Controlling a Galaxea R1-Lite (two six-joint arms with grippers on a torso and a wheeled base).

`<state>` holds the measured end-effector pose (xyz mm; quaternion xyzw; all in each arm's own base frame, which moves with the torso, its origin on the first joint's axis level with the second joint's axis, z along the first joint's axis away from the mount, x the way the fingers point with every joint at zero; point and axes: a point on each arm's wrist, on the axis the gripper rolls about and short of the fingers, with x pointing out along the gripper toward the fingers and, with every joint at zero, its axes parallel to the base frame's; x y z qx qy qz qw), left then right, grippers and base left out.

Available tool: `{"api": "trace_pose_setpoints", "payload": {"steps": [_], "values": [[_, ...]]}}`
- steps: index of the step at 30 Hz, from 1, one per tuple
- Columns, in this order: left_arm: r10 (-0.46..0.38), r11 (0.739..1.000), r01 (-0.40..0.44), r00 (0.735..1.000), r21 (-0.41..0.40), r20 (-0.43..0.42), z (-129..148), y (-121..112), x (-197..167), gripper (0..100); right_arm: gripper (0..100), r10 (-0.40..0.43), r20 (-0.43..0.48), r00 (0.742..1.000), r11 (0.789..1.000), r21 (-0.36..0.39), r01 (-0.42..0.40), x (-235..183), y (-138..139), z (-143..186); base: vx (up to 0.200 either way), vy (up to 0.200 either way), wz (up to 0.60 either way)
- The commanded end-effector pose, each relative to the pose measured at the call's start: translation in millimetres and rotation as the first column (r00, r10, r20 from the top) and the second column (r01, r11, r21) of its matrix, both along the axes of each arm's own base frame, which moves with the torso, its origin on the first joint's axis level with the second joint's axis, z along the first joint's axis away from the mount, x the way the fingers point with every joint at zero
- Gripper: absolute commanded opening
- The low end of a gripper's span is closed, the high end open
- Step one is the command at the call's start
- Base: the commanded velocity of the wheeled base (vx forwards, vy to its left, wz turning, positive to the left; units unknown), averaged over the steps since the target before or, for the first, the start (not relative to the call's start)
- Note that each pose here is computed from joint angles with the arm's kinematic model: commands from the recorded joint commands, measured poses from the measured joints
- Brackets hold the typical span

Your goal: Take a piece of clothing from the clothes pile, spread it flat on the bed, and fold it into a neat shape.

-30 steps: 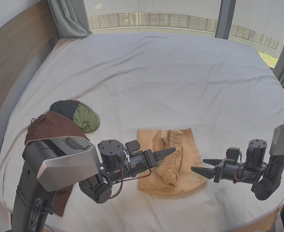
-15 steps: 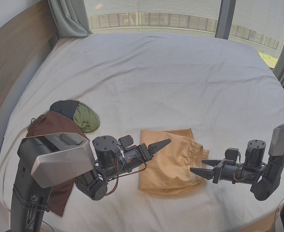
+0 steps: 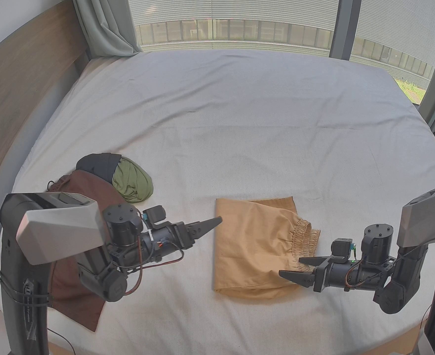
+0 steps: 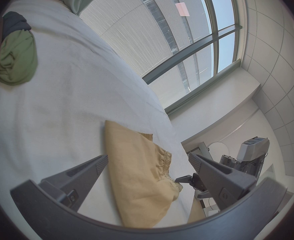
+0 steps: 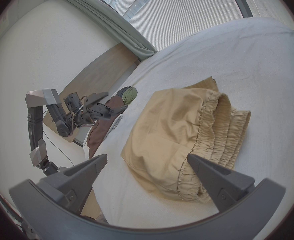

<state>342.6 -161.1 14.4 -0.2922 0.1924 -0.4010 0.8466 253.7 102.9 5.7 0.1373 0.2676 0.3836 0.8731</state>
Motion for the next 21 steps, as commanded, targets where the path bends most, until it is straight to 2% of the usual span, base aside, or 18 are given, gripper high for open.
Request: {"api": "trace_pose_setpoints", "payload": {"steps": [1, 6, 11, 14, 17, 18, 21], "values": [[0.015, 1.000, -0.015, 1.000, 0.003, -0.001, 20.3, 39.0, -10.9, 100, 100, 0.013, -0.051, 0.999, 1.000, -0.021, -0.014, -1.6, 4.7, -15.9, 0.000, 0.000, 0.00], [-0.030, 0.999, 0.030, 0.999, 0.015, -0.013, 33.7, 65.8, -33.3, 100, 100, -0.017, -0.074, 0.997, 0.999, -0.048, 0.013, -0.8, 3.1, -25.6, 0.000, 0.000, 0.00], [-0.064, 0.996, 0.063, 0.998, 0.057, 0.019, 42.0, 87.3, -54.7, 100, 100, -0.024, -0.087, 0.996, 0.998, -0.062, 0.018, -1.6, 3.4, -30.4, 0.000, 0.000, 0.00], [-0.054, 0.995, 0.050, 0.998, 0.083, 0.043, 44.6, 97.0, -61.2, 100, 100, -0.023, -0.096, 0.995, 0.998, -0.067, 0.017, -1.9, 3.3, -33.6, 0.000, 0.000, 0.00], [-0.047, 0.988, 0.029, 0.993, 0.154, 0.113, 42.9, 106.0, -64.8, 100, 100, -0.026, -0.085, 0.996, 0.998, -0.064, 0.021, -1.1, 3.1, -31.0, 0.000, 0.000, 0.00], [-0.039, 0.977, 0.001, 0.984, 0.213, 0.175, 41.7, 114.8, -65.8, 100, 100, -0.026, -0.075, 0.997, 0.998, -0.060, 0.021, -1.2, 3.1, -27.7, 0.000, 0.000, 0.00], [-0.057, 0.956, -0.018, 0.968, 0.294, 0.246, 37.8, 121.6, -69.7, 100, 100, -0.029, -0.070, 0.997, 0.998, -0.058, 0.025, -1.1, 2.2, -25.7, 0.000, 0.000, 0.00]]}}
